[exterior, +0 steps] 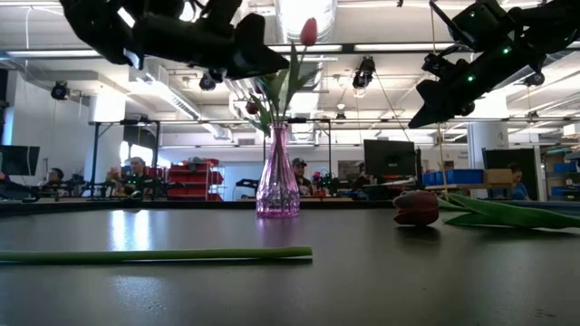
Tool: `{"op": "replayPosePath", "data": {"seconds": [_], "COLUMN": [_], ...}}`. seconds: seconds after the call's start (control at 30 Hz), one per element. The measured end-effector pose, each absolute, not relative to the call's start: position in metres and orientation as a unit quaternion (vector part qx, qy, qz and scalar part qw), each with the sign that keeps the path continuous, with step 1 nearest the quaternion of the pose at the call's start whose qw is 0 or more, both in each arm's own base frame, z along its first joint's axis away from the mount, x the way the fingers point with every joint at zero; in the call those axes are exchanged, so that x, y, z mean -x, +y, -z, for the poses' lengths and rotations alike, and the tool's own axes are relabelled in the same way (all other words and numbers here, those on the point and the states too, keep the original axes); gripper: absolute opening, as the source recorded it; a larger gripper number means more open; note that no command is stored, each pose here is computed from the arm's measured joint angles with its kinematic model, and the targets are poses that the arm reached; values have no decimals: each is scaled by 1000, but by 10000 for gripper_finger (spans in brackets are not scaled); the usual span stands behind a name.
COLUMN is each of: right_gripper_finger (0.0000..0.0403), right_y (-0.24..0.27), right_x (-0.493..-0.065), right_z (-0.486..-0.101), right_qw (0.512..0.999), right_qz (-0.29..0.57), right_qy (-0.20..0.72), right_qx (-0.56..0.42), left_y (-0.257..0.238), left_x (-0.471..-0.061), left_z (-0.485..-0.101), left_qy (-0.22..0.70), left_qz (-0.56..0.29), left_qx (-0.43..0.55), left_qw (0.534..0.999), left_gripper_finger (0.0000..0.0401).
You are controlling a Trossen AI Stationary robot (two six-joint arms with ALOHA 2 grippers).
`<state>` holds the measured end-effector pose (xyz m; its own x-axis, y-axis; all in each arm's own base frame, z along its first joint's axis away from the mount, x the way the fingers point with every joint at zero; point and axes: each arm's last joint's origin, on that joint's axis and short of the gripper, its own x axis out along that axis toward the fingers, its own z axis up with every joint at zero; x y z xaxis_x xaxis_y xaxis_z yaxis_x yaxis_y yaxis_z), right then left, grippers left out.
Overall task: Sort flowers into vase by color
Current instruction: Put the red flower into the green vase
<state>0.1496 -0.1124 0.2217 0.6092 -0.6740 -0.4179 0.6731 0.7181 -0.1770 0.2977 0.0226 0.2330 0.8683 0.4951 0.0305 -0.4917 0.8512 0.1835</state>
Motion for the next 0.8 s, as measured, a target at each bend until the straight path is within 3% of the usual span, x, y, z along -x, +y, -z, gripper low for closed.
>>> {"op": "replayPosePath", "data": {"seconds": [0.5, 0.8], "right_gripper_finger": [13, 13], "right_y": [-114, -128], "right_x": [-151, -155], "right_z": [-212, -191], "right_qw": [888, 862], "right_qz": [377, 397], "right_qy": [261, 307], "right_qx": [-27, -73], "left_y": [1, 10], "left_x": [-238, -198], "left_z": [-194, -168], "left_qy": [11, -40], "left_qz": [-215, -238], "left_qx": [-104, -88], "left_qw": [971, 966], "left_gripper_finger": [154, 62]}}
